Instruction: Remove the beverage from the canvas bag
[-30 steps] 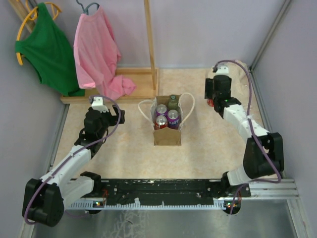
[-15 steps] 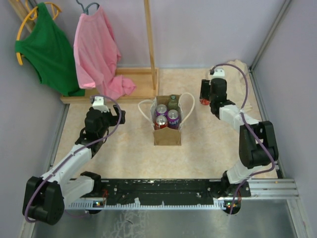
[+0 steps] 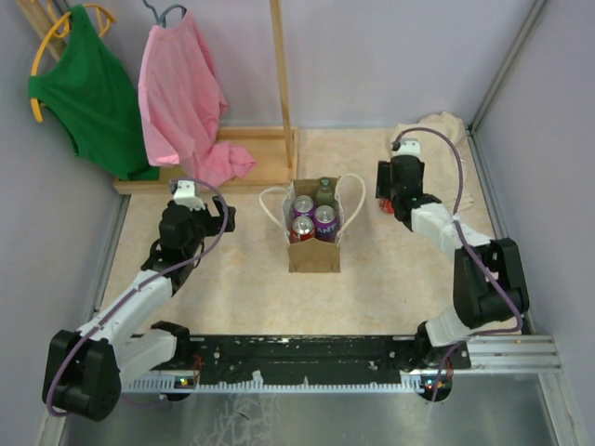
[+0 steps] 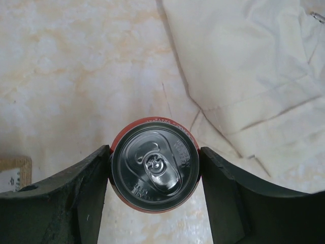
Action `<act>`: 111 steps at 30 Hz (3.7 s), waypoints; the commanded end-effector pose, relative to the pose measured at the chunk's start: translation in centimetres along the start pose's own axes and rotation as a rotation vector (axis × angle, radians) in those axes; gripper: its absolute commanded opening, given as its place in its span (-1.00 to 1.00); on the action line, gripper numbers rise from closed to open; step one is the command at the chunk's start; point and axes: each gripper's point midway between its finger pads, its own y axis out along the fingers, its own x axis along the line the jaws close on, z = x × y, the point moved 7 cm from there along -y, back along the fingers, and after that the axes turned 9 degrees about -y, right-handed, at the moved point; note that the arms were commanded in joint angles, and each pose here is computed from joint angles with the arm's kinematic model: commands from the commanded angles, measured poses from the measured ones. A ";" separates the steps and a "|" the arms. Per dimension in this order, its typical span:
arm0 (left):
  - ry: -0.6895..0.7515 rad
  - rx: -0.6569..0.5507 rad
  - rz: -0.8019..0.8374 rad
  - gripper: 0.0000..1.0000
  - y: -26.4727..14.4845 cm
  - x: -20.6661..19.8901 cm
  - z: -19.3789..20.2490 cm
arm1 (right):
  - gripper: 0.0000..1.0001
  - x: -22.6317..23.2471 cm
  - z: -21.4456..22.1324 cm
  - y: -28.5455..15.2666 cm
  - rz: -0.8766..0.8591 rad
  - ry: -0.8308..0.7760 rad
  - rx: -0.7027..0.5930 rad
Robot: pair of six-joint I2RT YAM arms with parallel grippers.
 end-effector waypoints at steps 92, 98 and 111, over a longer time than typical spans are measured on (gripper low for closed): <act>-0.035 -0.049 0.027 1.00 -0.2 -1.0 -1.6 | 0.48 15.9 -7.4 -15.1 -0.524 -0.373 -0.130; -0.035 -0.048 0.023 1.00 -0.2 -0.9 -1.5 | 0.40 16.5 -4.4 -13.7 -0.535 -0.438 -0.038; -0.030 -0.034 0.025 1.00 0.1 -0.9 -1.2 | 0.37 15.6 -0.5 -11.9 -0.530 -0.422 0.100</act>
